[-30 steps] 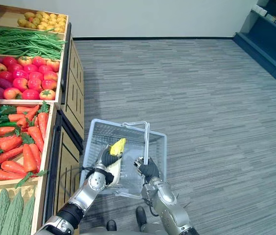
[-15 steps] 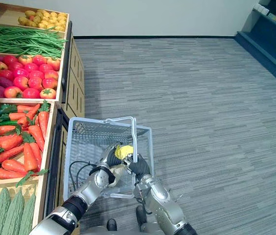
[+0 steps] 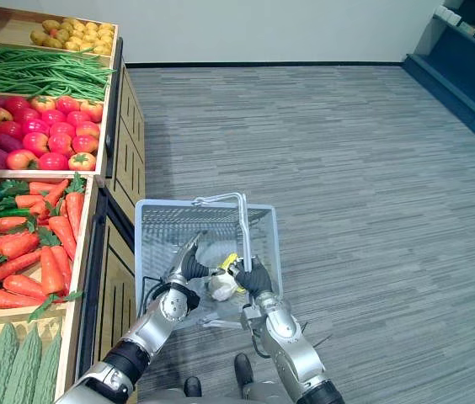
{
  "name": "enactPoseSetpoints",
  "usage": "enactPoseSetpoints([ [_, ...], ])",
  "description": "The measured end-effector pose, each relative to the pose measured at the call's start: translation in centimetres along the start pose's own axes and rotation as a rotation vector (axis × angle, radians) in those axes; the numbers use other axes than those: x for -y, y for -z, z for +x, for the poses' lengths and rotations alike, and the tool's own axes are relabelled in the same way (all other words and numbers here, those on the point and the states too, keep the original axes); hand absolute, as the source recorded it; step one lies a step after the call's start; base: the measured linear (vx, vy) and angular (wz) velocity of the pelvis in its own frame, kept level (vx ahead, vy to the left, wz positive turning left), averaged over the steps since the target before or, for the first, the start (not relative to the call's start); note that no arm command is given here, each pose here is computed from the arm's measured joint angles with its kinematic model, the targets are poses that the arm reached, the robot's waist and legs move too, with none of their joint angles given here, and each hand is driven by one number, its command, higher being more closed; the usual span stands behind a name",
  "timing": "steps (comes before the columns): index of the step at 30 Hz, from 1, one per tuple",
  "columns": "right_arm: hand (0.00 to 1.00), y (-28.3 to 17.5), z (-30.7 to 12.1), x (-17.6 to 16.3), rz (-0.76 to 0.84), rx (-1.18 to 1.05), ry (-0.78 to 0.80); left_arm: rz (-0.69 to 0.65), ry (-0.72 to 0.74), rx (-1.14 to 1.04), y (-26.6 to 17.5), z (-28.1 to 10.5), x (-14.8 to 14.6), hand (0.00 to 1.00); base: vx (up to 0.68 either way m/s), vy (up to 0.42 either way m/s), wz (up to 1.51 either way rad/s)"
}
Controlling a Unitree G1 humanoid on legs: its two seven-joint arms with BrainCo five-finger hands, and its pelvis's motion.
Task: Pick vegetable in the basket
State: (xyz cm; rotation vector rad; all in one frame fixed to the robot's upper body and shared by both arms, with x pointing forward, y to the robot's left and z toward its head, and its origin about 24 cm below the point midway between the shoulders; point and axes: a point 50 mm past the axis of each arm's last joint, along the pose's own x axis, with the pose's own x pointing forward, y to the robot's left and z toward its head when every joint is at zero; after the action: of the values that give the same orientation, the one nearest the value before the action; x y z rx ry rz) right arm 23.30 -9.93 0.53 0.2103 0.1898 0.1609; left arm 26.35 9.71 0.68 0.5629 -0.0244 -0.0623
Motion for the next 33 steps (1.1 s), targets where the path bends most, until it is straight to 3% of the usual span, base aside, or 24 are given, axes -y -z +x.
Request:
enactPoseSetpoints([
  [7, 1.0, -0.3, -0.7, 3.9, -0.013, 0.021, 0.178, -0.298, -0.046, 0.043, -0.6, -2.1, -2.4, 0.0, -0.02, 0.023, 0.13],
  [9, 1.0, -0.3, -1.5, 6.2, -0.012, 0.026, 0.287, -0.425, -0.128, -0.038, 1.3, -3.1, -4.2, 0.0, -0.02, 0.011, 0.14],
  [13, 1.0, -0.3, -2.9, 9.0, -0.036, 0.023, 0.428, -0.529, -0.254, -0.131, 3.9, -4.7, -6.6, 0.0, 0.0, 0.012, 0.03],
  [22, 1.0, 1.7, -4.9, 11.8, -0.063, -0.059, 0.562, -0.471, -0.378, -0.306, 8.3, -7.1, -8.4, 0.0, 0.0, 0.029, 0.08],
  [33, 1.0, 5.3, -5.8, 11.1, -0.049, -0.21, 0.547, -0.372, -0.443, -0.505, 12.2, -10.3, -8.8, 0.0, -0.01, 0.012, 0.05],
])
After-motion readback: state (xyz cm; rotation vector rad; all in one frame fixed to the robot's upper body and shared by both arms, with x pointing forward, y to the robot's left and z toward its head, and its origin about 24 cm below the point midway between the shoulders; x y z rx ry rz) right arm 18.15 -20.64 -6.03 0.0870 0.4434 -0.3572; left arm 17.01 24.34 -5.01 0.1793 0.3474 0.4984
